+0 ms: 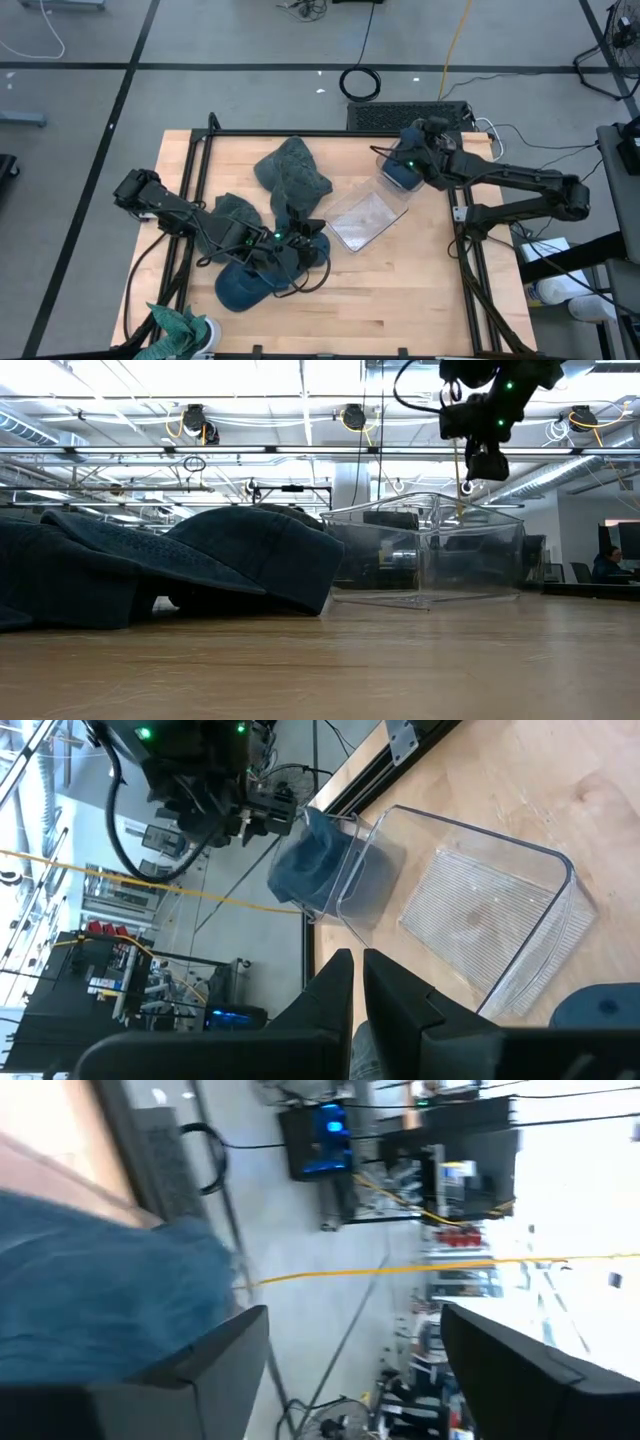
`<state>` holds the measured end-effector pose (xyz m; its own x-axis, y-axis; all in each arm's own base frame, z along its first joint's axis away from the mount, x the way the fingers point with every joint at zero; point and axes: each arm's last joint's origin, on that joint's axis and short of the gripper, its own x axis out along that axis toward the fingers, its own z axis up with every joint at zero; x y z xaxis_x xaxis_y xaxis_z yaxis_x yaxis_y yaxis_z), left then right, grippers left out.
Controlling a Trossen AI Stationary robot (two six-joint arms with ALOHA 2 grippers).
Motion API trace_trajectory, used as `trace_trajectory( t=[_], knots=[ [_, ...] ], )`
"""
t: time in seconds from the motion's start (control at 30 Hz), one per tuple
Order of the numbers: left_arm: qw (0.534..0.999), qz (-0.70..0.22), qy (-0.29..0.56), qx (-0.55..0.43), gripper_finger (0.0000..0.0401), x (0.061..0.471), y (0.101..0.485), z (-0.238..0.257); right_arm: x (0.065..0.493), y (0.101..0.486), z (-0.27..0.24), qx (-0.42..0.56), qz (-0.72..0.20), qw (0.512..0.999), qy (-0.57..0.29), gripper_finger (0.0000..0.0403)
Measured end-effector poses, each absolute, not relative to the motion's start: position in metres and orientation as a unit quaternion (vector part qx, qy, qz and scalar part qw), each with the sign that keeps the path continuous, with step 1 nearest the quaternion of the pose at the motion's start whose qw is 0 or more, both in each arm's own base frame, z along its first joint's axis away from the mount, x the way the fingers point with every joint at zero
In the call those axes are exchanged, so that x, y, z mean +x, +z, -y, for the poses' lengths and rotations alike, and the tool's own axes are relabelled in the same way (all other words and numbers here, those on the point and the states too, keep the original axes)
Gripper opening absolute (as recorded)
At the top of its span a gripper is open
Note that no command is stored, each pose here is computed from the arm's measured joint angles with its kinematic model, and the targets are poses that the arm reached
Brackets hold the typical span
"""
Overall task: Pick & Place hat
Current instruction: Put the top blue cap into the top transparent bin
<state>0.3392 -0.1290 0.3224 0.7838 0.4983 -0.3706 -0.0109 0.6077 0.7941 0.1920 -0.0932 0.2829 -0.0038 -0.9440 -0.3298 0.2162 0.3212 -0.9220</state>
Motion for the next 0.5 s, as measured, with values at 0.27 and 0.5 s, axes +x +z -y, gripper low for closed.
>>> trace_trajectory(
  t=[0.27,0.5],
  knots=[
    [0.850,-0.291,0.152,0.411,0.0037,0.339,0.322,0.129,0.201,0.288,0.080,-0.342,-0.482,0.646,-0.484,0.0300],
    [0.853,-0.291,0.154,0.404,0.0037,0.339,0.322,0.129,0.194,0.272,0.081,-0.206,-0.487,0.737,-0.421,0.0185]
  ],
)
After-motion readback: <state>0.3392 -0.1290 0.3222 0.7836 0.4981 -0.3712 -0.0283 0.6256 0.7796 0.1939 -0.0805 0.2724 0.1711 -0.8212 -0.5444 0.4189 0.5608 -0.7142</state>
